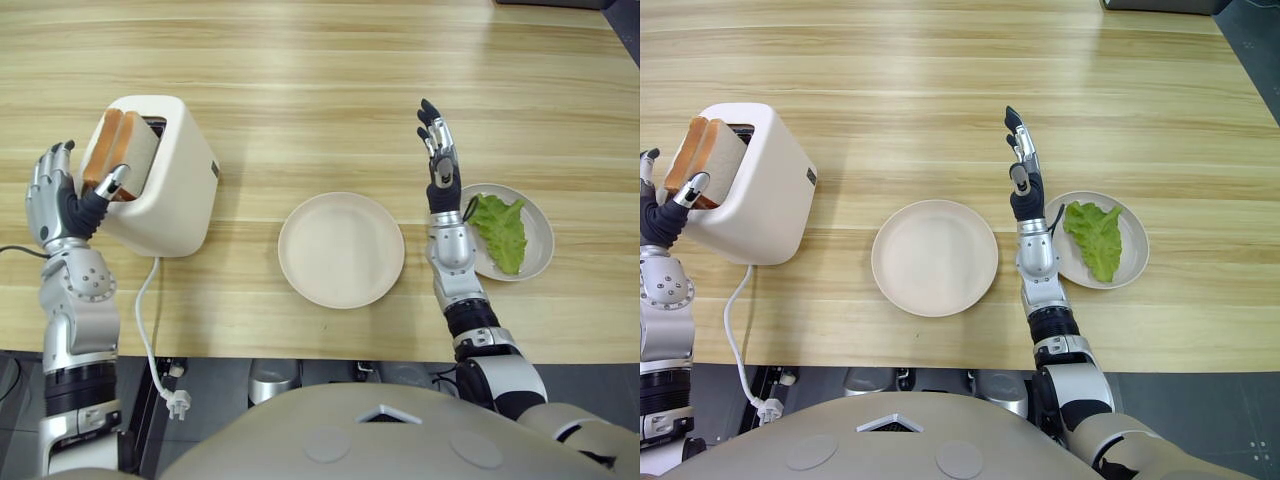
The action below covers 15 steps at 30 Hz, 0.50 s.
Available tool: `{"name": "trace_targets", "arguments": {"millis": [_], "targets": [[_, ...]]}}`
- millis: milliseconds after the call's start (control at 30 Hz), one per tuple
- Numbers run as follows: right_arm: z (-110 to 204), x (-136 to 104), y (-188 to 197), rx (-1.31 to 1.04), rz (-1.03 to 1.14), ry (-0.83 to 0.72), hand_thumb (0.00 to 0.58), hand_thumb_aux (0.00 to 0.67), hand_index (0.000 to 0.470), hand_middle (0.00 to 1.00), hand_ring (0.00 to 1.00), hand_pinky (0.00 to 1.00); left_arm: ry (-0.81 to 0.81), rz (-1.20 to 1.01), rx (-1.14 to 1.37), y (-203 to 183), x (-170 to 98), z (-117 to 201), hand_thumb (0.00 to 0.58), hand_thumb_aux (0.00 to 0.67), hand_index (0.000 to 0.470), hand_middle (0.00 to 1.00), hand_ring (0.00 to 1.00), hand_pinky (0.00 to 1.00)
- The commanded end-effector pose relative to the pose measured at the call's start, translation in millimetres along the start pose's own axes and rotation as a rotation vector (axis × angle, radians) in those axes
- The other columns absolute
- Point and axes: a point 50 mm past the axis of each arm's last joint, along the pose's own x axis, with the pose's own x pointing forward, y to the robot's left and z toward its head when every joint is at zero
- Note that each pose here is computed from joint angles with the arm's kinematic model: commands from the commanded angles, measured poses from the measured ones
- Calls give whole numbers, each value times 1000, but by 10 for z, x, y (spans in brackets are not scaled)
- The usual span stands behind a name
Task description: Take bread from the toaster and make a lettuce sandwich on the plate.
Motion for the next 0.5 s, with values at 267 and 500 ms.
{"name": "trace_targets", "arguments": {"millis": [267,500], "targets": [[-17,-17,-21,-8,-10,9,0,0,0,0,0,0,7,25,-48,-37,30,-75,580,670,460,0,0,0],[-27,-11,-15,-10,-7,14,0,0,0,0,0,0,-10,41,-71,-45,56,-73,580,670,460,0,0,0]]}}
